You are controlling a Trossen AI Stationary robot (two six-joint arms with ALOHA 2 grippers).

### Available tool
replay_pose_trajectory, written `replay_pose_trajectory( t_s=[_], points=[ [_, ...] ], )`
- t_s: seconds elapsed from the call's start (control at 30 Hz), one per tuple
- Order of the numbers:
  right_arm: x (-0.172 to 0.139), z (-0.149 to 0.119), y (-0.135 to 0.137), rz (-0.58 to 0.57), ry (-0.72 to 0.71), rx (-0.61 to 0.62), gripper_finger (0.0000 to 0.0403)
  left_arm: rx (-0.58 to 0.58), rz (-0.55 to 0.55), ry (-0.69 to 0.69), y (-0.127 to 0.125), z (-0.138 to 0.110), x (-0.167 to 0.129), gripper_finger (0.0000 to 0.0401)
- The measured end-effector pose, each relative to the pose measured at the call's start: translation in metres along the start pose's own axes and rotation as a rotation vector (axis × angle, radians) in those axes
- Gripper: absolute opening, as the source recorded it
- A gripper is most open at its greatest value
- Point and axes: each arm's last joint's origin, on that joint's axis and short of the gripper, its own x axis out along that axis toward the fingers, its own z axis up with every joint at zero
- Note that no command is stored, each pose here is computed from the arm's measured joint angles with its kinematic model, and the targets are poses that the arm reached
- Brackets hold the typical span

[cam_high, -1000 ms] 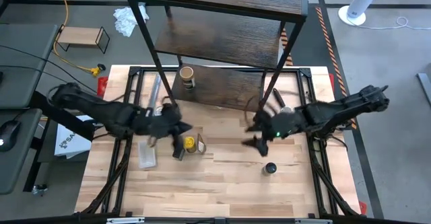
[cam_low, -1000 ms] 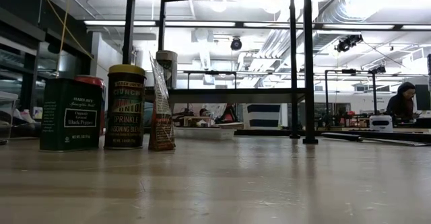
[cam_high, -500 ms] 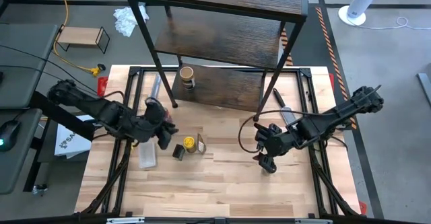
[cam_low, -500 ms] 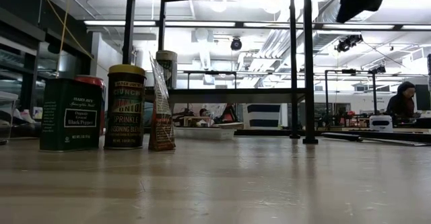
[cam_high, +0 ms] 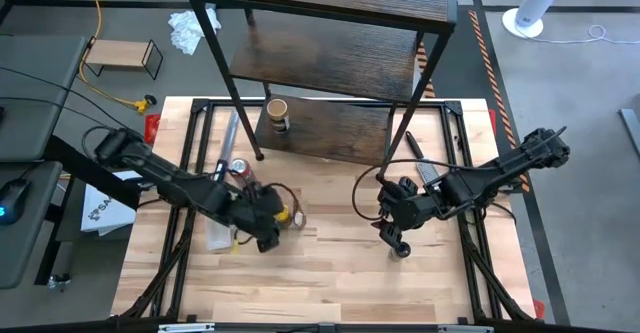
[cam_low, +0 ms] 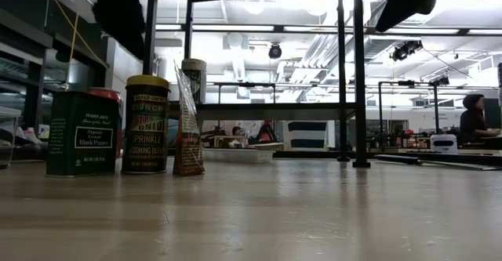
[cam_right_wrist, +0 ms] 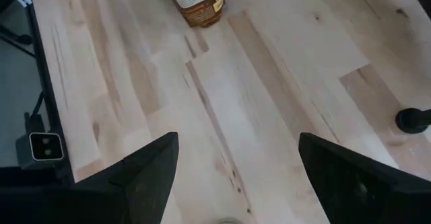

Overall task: Shelf spices
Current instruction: Put the yellow seasoning bottle on the bottom shelf aligned with the brown seasoning bottle

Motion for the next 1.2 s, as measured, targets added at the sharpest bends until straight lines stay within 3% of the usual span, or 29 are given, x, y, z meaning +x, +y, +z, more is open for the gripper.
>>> replay_pose_trajectory(
  t_s=[0.33, 0.57, 1.0, 1.1, 1.2],
  points=[
    [0.001, 0.004, -0.004, -0.039, -0.033, 0.015, 0.0304, 0.123, 0.085, 0.058, 0.009, 0.007, 0.022, 0.0337],
    [0.001, 0.005, -0.005, -0.052, -0.048, 0.015, 0.0304, 0.161, 0.038, 0.102, 0.012, 0.01, 0.029, 0.0337],
    [0.001, 0.005, -0.005, -0.068, -0.068, 0.019, 0.0304, 0.133, 0.059, 0.225, 0.006, 0.004, 0.066, 0.0337],
    [0.001, 0.005, -0.005, -0.069, -0.069, 0.02, 0.0304, 0.129, 0.094, 0.213, 0.004, 0.002, 0.069, 0.0325],
    [0.001, 0.005, -0.005, -0.069, -0.07, 0.022, 0.0304, 0.107, 0.128, 0.186, 0.004, 0.002, 0.07, 0.0288]
  ],
)
